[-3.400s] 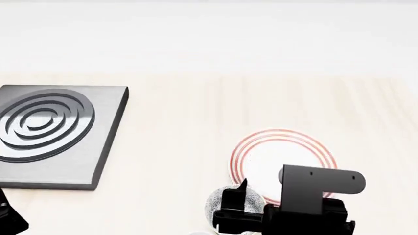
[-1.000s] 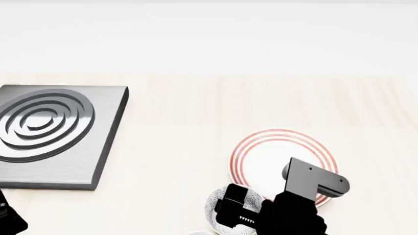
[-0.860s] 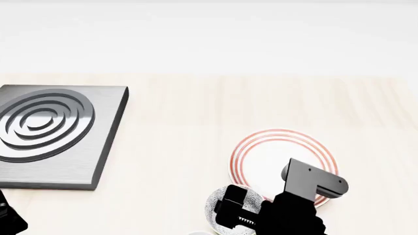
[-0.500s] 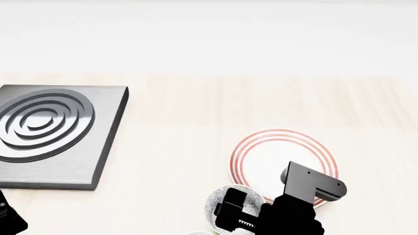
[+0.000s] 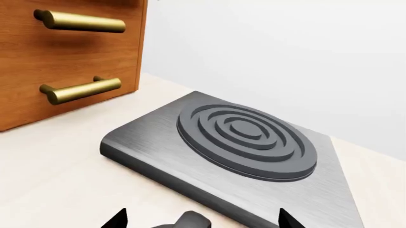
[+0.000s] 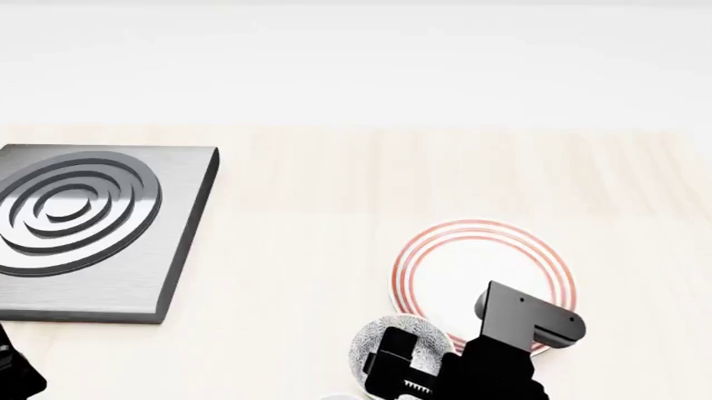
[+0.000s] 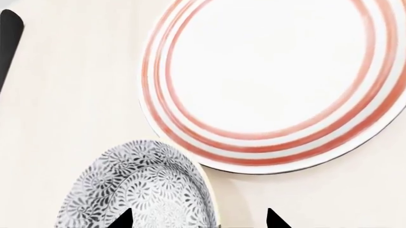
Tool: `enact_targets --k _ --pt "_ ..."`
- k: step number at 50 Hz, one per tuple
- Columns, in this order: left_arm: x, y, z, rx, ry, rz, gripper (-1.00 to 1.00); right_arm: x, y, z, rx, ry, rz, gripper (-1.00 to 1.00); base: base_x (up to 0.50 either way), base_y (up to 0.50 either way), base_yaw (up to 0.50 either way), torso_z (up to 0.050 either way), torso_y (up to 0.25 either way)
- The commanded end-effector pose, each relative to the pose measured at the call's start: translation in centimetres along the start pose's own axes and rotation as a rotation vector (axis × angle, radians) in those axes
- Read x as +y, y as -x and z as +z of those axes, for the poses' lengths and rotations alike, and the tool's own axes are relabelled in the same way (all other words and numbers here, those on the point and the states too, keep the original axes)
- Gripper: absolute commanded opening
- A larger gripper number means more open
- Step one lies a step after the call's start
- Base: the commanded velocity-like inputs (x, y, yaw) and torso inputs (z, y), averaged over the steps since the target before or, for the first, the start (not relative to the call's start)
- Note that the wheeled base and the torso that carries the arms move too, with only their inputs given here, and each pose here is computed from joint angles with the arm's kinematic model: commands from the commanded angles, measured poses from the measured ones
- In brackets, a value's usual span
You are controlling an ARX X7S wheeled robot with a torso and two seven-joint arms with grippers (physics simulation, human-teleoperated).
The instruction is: Pick the akita bowl between the plate and the ramekin and place it on the plate.
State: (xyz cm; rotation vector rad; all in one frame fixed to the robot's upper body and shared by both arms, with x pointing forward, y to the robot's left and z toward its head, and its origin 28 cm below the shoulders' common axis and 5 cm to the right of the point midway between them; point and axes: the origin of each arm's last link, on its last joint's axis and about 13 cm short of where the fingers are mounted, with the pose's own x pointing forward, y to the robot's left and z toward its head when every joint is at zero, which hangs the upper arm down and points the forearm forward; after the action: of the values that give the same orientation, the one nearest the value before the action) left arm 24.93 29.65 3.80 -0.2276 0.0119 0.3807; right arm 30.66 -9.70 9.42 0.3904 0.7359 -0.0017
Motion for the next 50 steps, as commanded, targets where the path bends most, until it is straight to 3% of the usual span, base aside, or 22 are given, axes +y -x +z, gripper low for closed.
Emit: enact_targets --k 1,2,33,50 --pt "0.0 0.0 0.0 0.000 0.000 0.001 1.00 0.0 0.0 -0.1 0.006 0.002 0.002 1.00 0.00 0.00 0.00 0.000 0.000" --pt "0.0 0.0 0.0 0.000 0.000 0.001 1.00 0.0 -0.1 -0.1 -0.013 0.022 -0.012 -1.00 0.00 0.00 0.00 0.000 0.000" --pt "0.0 0.0 -0.1 0.000 0.000 0.001 1.00 1.3 2.3 0.4 -0.146 0.139 0.089 -1.00 0.00 0.00 0.00 0.000 0.000" --pt "0.0 0.1 0.0 0.001 0.000 0.002 1.00 1.9 3.1 3.1 -0.178 0.084 0.088 -1.00 0.00 0.00 0.00 0.000 0.001"
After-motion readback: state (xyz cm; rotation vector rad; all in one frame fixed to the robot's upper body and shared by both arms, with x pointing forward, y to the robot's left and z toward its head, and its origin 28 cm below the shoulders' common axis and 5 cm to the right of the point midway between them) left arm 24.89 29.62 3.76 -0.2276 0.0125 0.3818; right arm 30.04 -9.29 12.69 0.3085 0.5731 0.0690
